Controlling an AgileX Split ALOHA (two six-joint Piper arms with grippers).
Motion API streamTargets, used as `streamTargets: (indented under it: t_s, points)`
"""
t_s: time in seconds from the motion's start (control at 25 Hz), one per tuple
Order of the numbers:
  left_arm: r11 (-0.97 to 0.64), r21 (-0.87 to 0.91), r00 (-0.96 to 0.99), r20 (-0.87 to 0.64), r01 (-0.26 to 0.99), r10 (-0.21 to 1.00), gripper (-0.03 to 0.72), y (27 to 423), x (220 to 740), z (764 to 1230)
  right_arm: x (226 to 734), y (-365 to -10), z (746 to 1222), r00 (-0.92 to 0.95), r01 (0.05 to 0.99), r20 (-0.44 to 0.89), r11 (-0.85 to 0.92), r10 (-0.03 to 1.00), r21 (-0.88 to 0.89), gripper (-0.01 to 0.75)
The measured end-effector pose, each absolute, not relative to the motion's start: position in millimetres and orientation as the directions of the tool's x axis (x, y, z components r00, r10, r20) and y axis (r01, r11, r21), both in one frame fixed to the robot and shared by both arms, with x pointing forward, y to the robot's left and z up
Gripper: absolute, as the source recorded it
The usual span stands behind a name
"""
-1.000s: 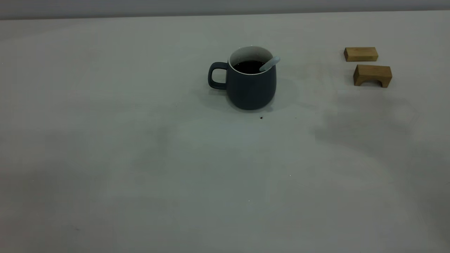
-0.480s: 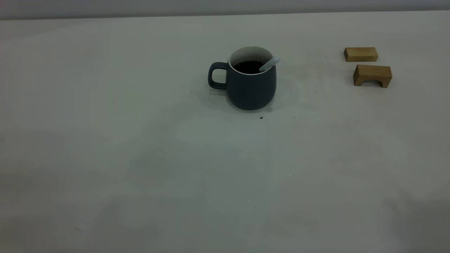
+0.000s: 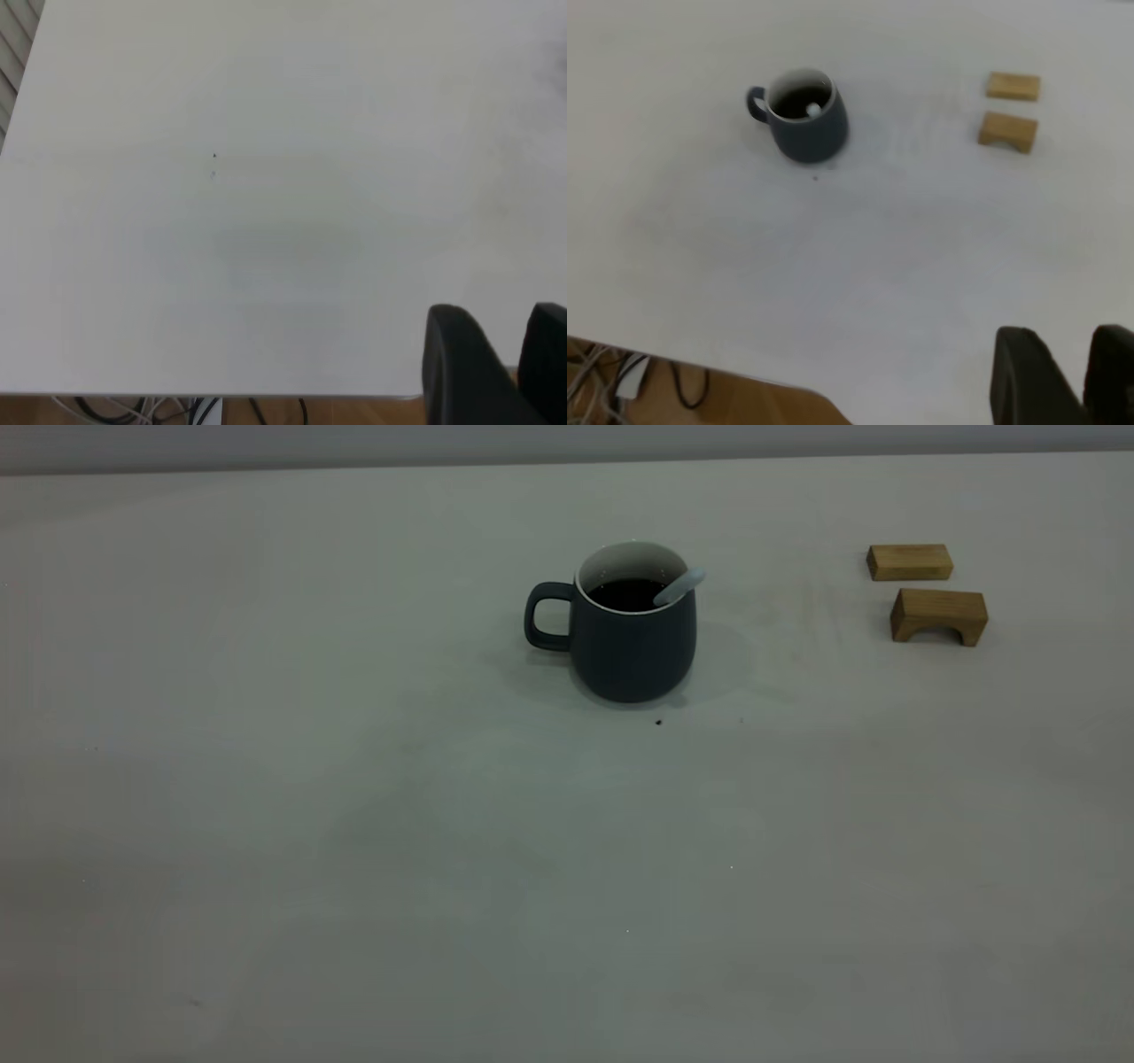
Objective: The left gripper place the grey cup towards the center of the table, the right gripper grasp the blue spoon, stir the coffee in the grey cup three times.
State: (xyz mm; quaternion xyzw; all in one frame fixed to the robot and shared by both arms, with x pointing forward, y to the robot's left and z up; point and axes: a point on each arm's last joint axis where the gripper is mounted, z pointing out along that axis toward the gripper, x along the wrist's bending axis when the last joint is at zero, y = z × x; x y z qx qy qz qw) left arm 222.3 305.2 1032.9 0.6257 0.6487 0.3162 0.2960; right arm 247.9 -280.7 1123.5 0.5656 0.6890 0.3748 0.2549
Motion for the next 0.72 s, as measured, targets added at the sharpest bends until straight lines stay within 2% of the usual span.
streamTargets:
  t_s: [0.32, 0.72]
  points:
    - [0.017, 0.781, -0.042, 0.012, 0.625, 0.999, 0.238, 305.2, 222.3, 1032.9, 231.8, -286.6, 1059.3, -0.179, 0.579, 0.005, 0.101, 0.984, 0.809, 0.212]
    - [0.017, 0.781, -0.042, 0.012, 0.625, 0.999, 0.238, 305.2, 222.3, 1032.9, 235.3, -290.1, 1039.9, -0.152, 0.548, -0.031, 0.110, 0.988, 0.829, 0.225]
